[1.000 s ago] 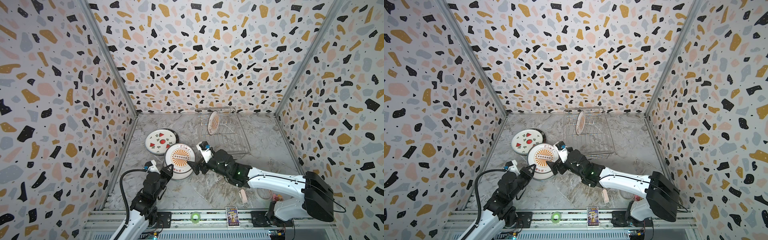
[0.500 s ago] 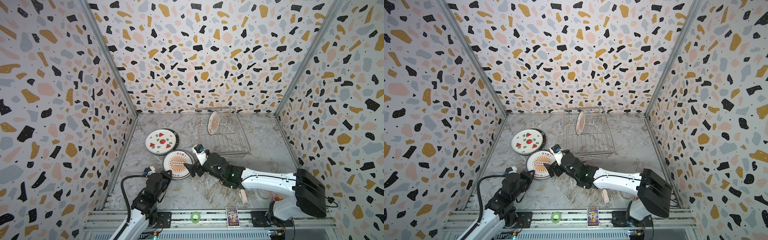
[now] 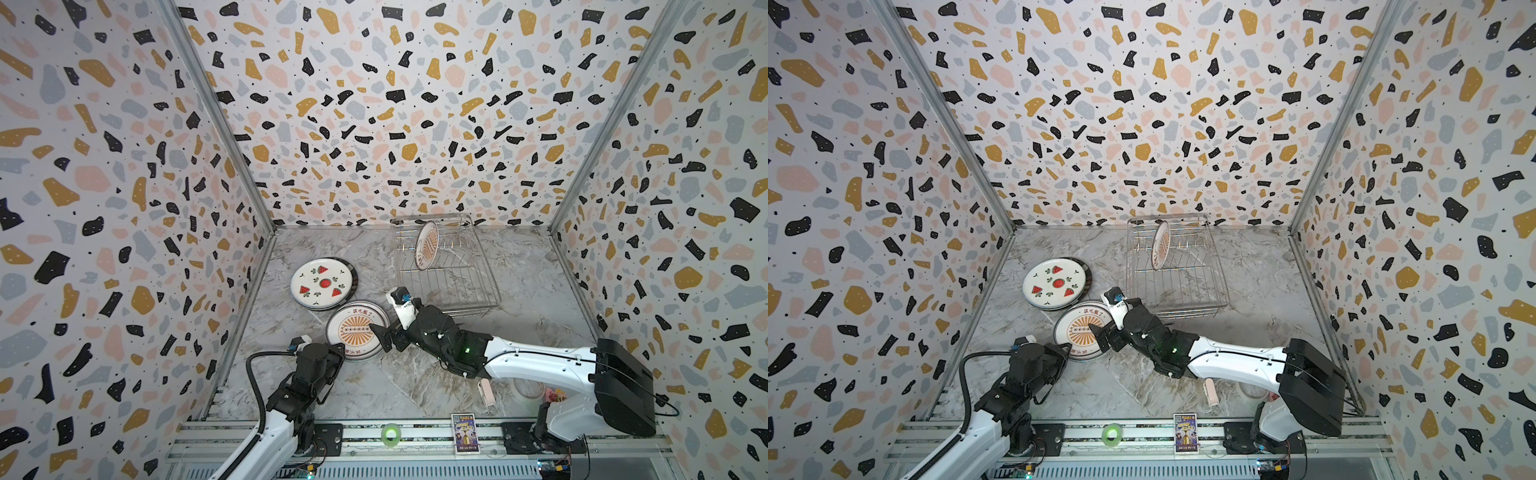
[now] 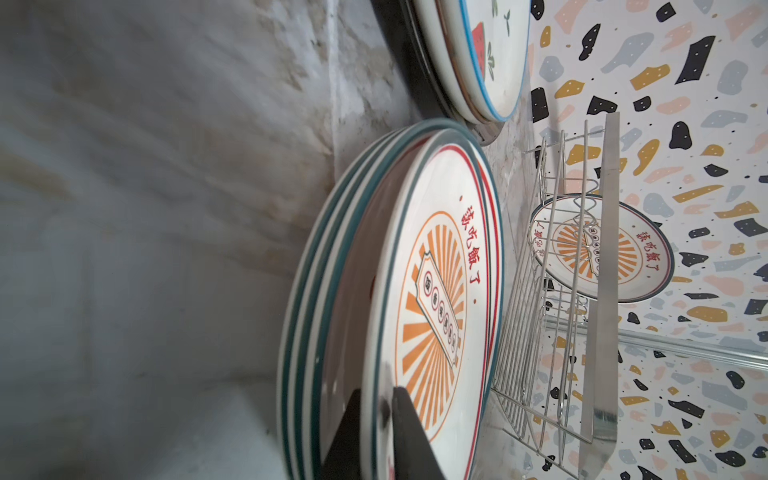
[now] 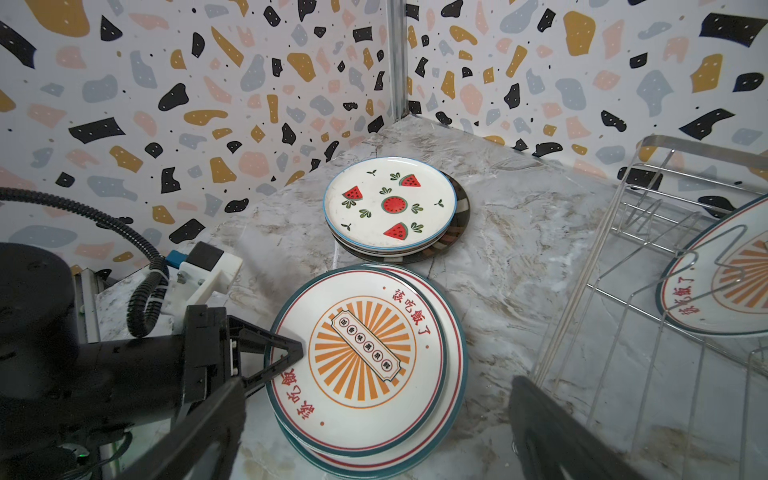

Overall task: Unload the plates from the dish rack
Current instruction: Place the plate among the plates, then pick up the plate from the dish rack.

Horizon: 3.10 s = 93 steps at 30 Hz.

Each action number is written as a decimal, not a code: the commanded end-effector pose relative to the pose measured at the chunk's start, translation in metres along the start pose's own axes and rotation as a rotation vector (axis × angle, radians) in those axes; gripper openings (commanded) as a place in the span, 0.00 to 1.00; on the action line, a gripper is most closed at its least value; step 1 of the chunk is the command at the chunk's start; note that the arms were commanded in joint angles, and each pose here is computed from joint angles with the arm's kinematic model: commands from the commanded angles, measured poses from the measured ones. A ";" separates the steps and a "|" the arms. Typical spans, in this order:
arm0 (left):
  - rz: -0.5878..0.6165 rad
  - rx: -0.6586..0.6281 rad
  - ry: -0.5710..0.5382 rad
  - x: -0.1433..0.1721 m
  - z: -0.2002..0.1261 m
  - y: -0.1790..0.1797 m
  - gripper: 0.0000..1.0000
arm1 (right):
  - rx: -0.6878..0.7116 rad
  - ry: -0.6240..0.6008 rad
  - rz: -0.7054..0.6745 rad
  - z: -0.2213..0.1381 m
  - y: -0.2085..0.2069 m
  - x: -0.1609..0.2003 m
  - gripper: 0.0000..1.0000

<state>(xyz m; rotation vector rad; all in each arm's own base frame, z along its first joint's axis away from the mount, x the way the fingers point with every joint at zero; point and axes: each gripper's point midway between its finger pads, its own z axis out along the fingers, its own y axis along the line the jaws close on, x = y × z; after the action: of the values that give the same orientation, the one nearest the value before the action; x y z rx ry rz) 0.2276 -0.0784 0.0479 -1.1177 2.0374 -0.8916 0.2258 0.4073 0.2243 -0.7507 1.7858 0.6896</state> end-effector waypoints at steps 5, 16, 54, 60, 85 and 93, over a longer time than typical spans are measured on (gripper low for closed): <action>0.013 0.021 -0.083 -0.018 -0.009 -0.015 0.37 | 0.012 -0.041 0.018 -0.011 -0.001 -0.017 0.99; 0.075 -0.022 -0.214 -0.043 -0.021 -0.019 0.58 | 0.033 -0.053 0.012 -0.013 -0.005 -0.020 0.99; 0.638 0.834 -0.258 0.000 -0.082 -0.254 1.00 | 0.628 0.033 0.216 0.033 -0.307 -0.072 0.75; 0.672 0.839 -0.249 0.006 -0.072 -0.266 1.00 | 0.723 0.116 0.201 0.064 -0.337 -0.064 0.55; 0.649 0.819 -0.182 0.030 -0.042 -0.257 1.00 | 0.931 0.246 0.112 0.094 -0.363 -0.034 0.17; 0.639 0.798 -0.201 0.025 -0.045 -0.249 1.00 | 0.955 0.237 0.073 0.092 -0.357 -0.049 0.12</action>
<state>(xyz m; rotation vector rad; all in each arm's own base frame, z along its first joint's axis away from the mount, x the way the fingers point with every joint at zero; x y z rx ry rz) 0.2961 -0.1954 0.2537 -0.0880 1.5405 -1.0302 0.5634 0.2690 0.1857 -0.1294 2.0951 -0.1823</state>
